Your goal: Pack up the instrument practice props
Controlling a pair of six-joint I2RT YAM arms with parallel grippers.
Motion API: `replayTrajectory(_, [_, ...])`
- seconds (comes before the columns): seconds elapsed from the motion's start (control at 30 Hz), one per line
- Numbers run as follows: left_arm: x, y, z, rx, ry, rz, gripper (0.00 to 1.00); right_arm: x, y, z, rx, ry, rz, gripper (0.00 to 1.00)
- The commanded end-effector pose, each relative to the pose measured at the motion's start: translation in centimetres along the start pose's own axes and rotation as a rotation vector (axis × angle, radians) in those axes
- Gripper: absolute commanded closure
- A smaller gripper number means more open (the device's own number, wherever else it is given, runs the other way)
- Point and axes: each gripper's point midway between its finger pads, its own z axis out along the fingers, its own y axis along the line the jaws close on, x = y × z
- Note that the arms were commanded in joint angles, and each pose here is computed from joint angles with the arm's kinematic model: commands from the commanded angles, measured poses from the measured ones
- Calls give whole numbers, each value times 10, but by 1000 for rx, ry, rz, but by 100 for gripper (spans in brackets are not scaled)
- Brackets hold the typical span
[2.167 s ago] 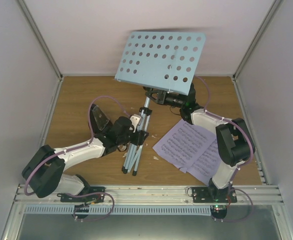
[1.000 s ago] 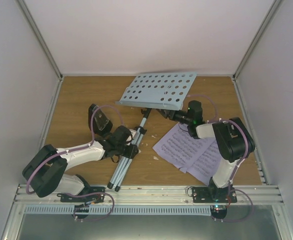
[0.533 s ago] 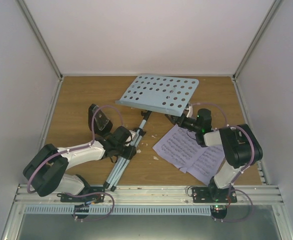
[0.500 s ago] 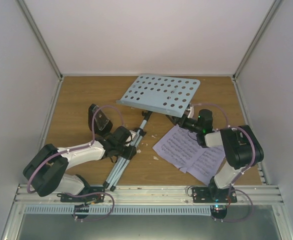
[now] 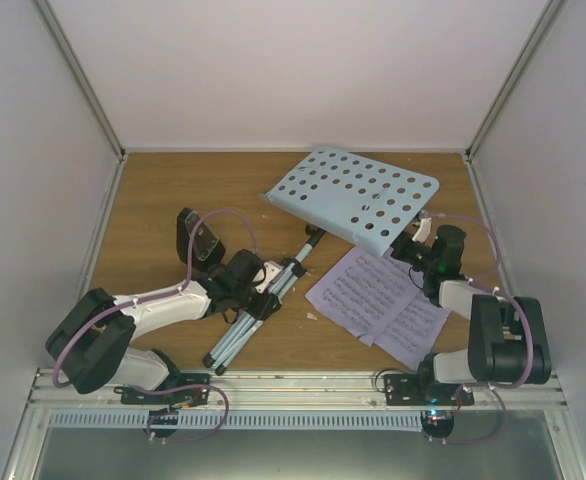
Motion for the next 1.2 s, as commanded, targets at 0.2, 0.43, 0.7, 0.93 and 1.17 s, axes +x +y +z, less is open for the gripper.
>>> replayTrajectory(0.2, [-140, -33, -88, 188, -581, -16, 100, -16, -3, -11, 21, -52, -79, 8])
replayTrajectory(0.43, [-147, -38, -98, 223, -618, -40, 100, -1, 10, -1, -60, 56, -107, 9])
replayTrajectory(0.7, [-145, -29, -91, 190, -613, -74, 100, 12, 18, 5, -79, 92, -127, 9])
replayTrajectory(0.93, [-126, -22, -72, 150, -535, -54, 77, 10, 18, 7, -76, 85, -128, 9])
replayTrajectory(1.17, [-87, -22, -11, 124, -319, -31, 12, 14, 18, 12, -82, 97, -113, 9])
